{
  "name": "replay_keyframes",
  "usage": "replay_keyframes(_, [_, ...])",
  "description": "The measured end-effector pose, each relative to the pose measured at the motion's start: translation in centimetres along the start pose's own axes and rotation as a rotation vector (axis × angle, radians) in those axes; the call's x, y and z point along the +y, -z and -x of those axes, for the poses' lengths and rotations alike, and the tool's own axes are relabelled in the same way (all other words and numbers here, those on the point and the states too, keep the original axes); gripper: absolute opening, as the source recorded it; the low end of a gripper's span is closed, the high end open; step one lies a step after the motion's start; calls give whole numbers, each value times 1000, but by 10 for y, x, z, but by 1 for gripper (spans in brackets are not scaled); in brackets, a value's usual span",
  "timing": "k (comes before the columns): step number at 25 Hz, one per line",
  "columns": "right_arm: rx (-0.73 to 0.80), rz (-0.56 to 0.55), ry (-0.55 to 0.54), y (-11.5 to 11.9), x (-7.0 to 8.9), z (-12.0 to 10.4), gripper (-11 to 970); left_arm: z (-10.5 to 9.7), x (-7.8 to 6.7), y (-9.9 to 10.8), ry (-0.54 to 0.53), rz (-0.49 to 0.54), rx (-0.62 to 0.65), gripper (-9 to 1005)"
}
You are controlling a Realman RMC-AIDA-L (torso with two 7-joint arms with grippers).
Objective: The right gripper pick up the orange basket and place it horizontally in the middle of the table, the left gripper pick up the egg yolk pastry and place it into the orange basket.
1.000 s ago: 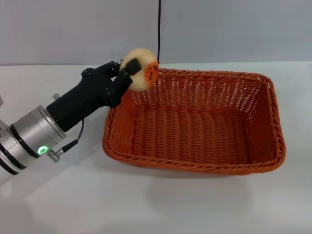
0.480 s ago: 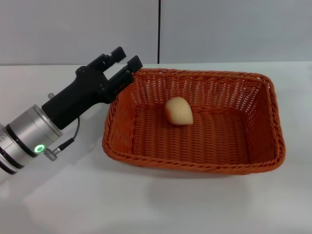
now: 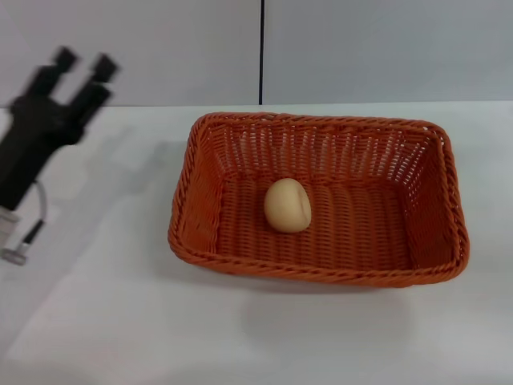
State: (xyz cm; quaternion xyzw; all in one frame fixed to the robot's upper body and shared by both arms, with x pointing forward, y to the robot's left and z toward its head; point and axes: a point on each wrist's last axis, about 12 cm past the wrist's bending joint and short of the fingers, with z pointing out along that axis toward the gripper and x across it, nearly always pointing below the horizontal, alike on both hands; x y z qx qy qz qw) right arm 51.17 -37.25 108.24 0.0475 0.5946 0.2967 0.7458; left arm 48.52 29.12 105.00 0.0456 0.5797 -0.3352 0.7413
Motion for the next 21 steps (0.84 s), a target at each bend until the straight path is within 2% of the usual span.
replay_keyframes(2, [-4, -8, 2, 2, -1, 1, 484, 3, 1, 9, -50, 57, -52, 799])
replay_keyframes(3, [-13, -20, 4, 4, -3, 2, 484, 6, 1, 21, -119, 151, -129, 799])
replay_keyframes(4, [-13, -20, 4, 4, -3, 2, 484, 6, 1, 21, -119, 151, -129, 799])
replay_keyframes(7, [-38, -48, 8, 8, -6, 5, 484, 9, -1, 35, -210, 279, -214, 799])
replay_keyframes(10, [-60, -65, 12, 11, -7, 6, 484, 11, -1, 41, -249, 358, -258, 799])
replay_keyframes(21, [-109, -117, 4, 18, -10, 8, 484, 11, -2, 39, -241, 370, -275, 799])
